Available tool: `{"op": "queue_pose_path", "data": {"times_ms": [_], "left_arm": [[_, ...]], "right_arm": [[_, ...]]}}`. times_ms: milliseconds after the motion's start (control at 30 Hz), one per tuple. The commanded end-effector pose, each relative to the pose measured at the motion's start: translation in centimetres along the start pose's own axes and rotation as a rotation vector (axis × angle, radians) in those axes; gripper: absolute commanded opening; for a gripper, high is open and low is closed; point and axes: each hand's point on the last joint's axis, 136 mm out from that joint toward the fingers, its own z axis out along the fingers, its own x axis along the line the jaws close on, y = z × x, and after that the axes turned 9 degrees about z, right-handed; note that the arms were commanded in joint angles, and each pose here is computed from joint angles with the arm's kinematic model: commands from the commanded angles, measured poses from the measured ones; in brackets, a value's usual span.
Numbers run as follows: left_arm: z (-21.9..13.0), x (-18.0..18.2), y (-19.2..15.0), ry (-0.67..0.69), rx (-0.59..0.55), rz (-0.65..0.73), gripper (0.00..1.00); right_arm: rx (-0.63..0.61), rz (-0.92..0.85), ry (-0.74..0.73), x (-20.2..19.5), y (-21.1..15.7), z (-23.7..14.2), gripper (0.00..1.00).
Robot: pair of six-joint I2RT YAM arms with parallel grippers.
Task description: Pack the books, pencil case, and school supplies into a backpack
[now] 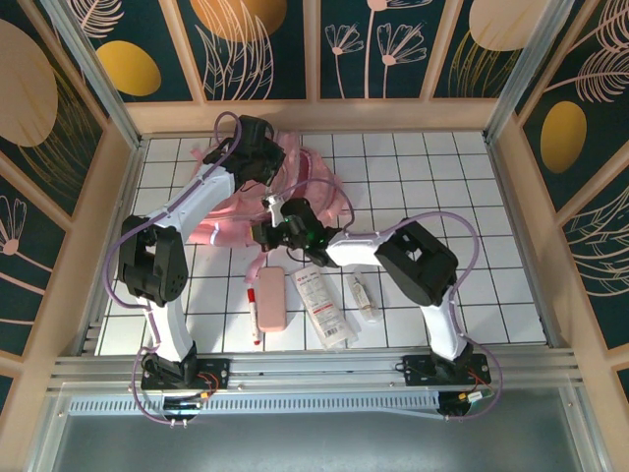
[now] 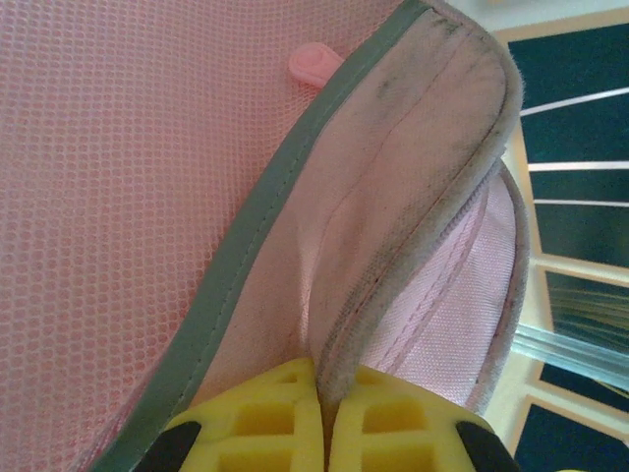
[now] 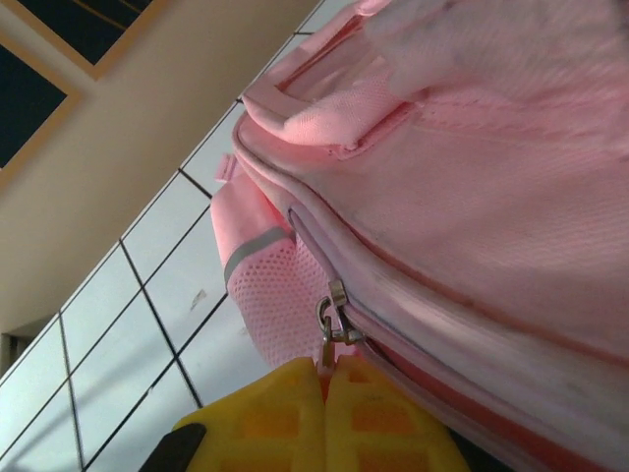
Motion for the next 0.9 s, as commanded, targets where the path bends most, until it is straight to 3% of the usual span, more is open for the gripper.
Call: {"op": "queue_pose_path", "data": {"times_ms": [0,300,567,667,800,867], "left_arm": [[-4.0,-7.3,3.0,-0.282,-0.105,-0.065,0.0],[-4.5,-7.5,3.1,-0.291,-0.12,-0.064,0.0],[-4.5,-7.4,3.0,-0.289,-0.122,-0.061,0.0],[-4.5,-7.5,3.0,-0.3,-0.121,-0.075,0.0],[-4.5,-7.6,3.0,-0.306,-0.12,-0.081,0.0],[-4.6,-7.5,3.0,-0.315,-0.12,-0.092,0.0]], "right_arm": [[-0.002,-0.028,0.149,3.9,-1.8,2.2,0.0],[-0.054,-0.029,0.15,3.3,-3.0,6.9,0.0],[-0.042,-0.108,0.244,6.4,-4.0,8.8,0.0],[-0.072,-0.136,0.267,7.3,-4.0,8.3,0.01],[-0.287,-0.116,0.365,8.0,-2.1,4.3,0.0],[-0.295,-0.114,0.334,7.5,-1.7,4.3,0.0]]}}
